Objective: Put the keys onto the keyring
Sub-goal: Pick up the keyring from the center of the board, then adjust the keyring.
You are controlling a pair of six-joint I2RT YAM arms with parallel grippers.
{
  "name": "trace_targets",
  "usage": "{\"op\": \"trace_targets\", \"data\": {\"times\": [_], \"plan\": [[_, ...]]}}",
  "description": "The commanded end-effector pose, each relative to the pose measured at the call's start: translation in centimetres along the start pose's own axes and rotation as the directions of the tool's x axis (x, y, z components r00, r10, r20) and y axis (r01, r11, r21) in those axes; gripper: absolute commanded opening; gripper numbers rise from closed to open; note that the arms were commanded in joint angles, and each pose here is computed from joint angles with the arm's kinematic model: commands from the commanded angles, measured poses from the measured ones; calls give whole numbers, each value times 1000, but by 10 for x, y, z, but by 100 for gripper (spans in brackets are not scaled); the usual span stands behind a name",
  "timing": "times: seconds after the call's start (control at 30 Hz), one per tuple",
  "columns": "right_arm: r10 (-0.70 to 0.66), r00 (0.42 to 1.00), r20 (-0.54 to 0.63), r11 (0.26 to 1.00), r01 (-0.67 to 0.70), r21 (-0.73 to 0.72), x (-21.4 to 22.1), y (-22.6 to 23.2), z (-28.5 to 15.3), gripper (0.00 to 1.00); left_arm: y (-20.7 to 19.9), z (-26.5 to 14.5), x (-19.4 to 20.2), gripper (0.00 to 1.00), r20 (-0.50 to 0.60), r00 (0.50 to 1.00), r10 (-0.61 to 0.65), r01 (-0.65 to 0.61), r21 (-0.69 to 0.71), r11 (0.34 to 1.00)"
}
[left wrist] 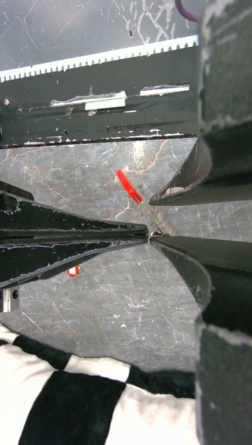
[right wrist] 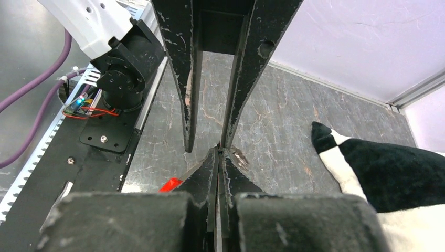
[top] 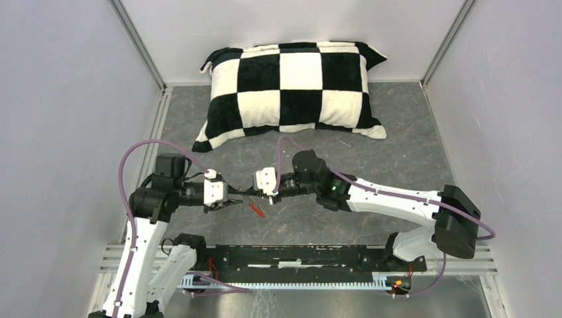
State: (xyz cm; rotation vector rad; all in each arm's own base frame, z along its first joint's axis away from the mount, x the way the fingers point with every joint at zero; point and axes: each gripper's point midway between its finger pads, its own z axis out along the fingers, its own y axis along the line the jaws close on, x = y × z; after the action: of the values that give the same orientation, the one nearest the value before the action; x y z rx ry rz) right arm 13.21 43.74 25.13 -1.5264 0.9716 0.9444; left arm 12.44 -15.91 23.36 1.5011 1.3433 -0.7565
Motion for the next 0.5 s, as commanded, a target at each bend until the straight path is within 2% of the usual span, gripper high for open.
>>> {"op": "trace_targets", "data": {"times": [0.0, 0.2, 0.4, 0.47], "plan": [[-48, 993, 106, 998, 44, 40, -47, -15, 2, 0, -3, 2, -3, 33, 23, 999, -22, 22, 19, 1000], [-47, 994, 100, 998, 44, 35, -49, -14, 5, 0, 4, 2, -7, 24, 30, 999, -24, 24, -2, 1000], [-46, 994, 103, 999, 42, 34, -56, -14, 5, 0, 4, 1, -4, 3, 19, 1000, -16, 17, -11, 1000], [-41, 994, 102, 999, 37, 38, -57, -14, 4, 2, 7, 1, -5, 2, 18, 1000, -8, 8, -24, 1000]]}}
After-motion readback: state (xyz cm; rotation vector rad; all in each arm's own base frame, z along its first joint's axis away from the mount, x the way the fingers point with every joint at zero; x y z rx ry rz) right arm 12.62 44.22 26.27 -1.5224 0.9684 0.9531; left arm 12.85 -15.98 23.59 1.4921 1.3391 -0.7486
